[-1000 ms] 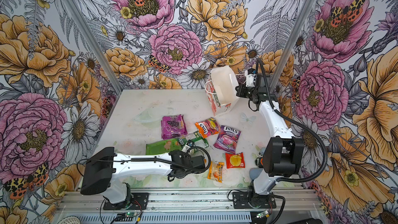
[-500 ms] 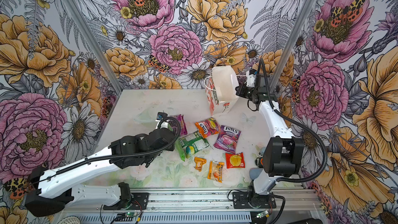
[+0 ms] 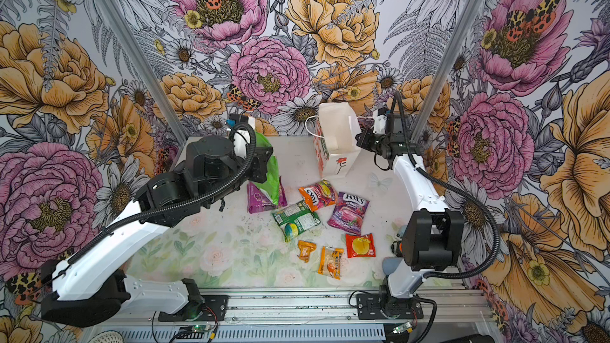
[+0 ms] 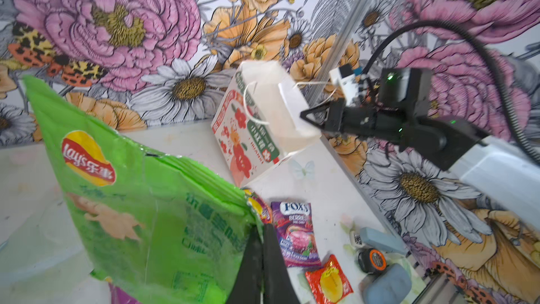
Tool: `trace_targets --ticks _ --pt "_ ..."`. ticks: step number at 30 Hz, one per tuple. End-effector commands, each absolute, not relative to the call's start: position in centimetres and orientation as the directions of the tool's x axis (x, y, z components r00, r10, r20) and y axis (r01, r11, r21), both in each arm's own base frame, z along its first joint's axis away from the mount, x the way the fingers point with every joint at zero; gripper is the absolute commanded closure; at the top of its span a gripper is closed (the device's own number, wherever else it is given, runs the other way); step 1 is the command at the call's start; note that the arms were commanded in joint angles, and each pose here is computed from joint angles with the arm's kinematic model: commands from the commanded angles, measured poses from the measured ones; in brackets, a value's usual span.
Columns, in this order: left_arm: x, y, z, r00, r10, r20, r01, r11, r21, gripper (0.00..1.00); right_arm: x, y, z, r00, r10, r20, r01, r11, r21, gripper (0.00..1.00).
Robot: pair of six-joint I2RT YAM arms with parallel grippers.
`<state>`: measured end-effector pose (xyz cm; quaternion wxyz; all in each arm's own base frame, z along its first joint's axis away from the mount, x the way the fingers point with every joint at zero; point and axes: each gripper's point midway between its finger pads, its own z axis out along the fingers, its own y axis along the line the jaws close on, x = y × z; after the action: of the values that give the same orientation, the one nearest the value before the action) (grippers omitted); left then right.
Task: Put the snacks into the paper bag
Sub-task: 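Lift the green chips bag with the left gripper toward the held paper bag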
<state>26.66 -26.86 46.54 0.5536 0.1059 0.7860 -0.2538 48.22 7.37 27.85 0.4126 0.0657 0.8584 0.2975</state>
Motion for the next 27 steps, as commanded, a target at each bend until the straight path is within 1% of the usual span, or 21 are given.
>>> trace_targets --ticks 1,6,12,16,17,18,21,27 --pt "26.4 -28.7 51.3 -0.277 -0.122 -0.953 0.558 0.787 -0.263 1.0 48.2 8.4 29.4 -0.637 0.384 -0.668 -0.129 0.802 0.583 1.0" --pt "27.0 -30.7 55.4 -0.197 -0.137 -0.971 0.608 0.759 -0.23 1.0 47.9 10.4 30.0 -0.648 0.391 -0.654 -0.139 0.784 0.606 1.0" --pt "28.5 -34.0 57.9 -0.107 -0.117 -0.987 0.663 0.731 -0.159 1.0 47.5 12.2 30.5 -0.65 0.377 -0.66 -0.16 0.781 0.604 1.0" --pt "30.0 -35.0 59.2 -0.054 -0.128 -0.99 0.661 0.738 -0.131 1.0 46.9 13.8 29.9 -0.672 0.346 -0.654 -0.185 0.778 0.601 1.0" --pt "30.0 -35.3 59.7 -0.042 -0.133 -0.99 0.684 0.718 -0.125 1.0 46.8 14.0 29.7 -0.677 0.343 -0.651 -0.185 0.778 0.601 1.0" --pt "31.1 -36.4 58.7 -0.05 -0.115 -0.992 0.687 0.717 -0.118 1.0 46.7 14.3 29.6 -0.681 0.339 -0.649 -0.186 0.777 0.602 1.0" --pt "32.6 -36.8 58.7 -0.034 -0.117 -0.993 0.684 0.721 -0.108 1.0 46.3 15.1 29.3 -0.689 0.325 -0.648 -0.196 0.777 0.598 1.0" --pt "34.3 -37.6 58.6 -0.001 -0.119 -0.993 0.694 0.715 -0.086 1.0 45.8 16.4 28.6 -0.705 0.3 -0.642 -0.208 0.778 0.592 1.0"
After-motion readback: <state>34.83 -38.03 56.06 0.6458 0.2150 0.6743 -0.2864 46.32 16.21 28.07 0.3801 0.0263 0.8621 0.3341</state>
